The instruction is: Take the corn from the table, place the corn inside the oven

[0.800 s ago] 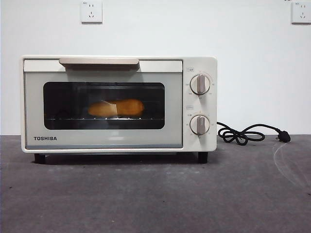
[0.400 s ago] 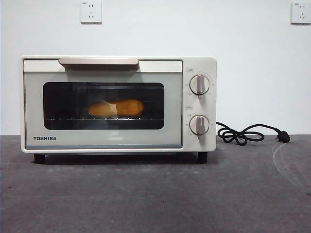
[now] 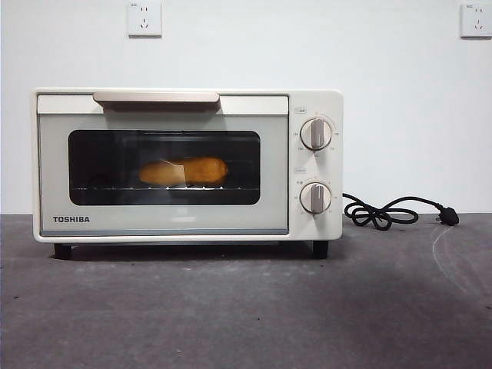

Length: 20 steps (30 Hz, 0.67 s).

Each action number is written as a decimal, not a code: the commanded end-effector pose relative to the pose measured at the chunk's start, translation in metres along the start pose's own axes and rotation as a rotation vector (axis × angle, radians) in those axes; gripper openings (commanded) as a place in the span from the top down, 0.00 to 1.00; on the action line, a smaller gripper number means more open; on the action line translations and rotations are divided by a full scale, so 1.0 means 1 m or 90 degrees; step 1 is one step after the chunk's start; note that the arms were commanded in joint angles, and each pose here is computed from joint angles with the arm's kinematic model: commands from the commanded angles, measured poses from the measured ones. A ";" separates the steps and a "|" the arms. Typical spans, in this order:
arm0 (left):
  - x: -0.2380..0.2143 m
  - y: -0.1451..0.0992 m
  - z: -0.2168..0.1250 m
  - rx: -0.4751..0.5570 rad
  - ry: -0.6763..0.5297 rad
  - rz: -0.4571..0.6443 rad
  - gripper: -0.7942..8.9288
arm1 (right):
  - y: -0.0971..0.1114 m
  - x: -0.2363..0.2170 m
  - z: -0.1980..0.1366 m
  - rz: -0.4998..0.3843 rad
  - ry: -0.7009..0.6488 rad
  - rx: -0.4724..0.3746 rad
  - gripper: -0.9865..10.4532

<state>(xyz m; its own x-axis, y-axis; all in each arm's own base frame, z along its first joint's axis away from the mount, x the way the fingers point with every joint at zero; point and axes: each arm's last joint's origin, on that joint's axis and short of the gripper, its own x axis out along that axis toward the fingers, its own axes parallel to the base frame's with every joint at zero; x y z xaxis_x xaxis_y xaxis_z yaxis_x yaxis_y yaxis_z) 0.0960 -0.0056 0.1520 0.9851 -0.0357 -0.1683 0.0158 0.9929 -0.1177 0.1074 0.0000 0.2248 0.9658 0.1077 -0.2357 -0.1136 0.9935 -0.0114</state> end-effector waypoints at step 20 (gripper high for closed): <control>0.001 0.000 -0.002 -0.003 0.002 -0.001 0.92 | 0.001 0.006 -0.075 -0.034 -0.041 0.008 0.91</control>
<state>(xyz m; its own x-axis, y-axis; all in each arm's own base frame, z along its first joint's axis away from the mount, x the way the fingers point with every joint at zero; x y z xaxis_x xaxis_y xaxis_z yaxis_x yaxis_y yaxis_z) 0.0960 -0.0056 0.1520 0.9851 -0.0357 -0.1683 0.0158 0.9929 -0.1177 0.0953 -0.0009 0.1534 0.9838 0.0616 -0.1683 -0.0652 0.9977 -0.0159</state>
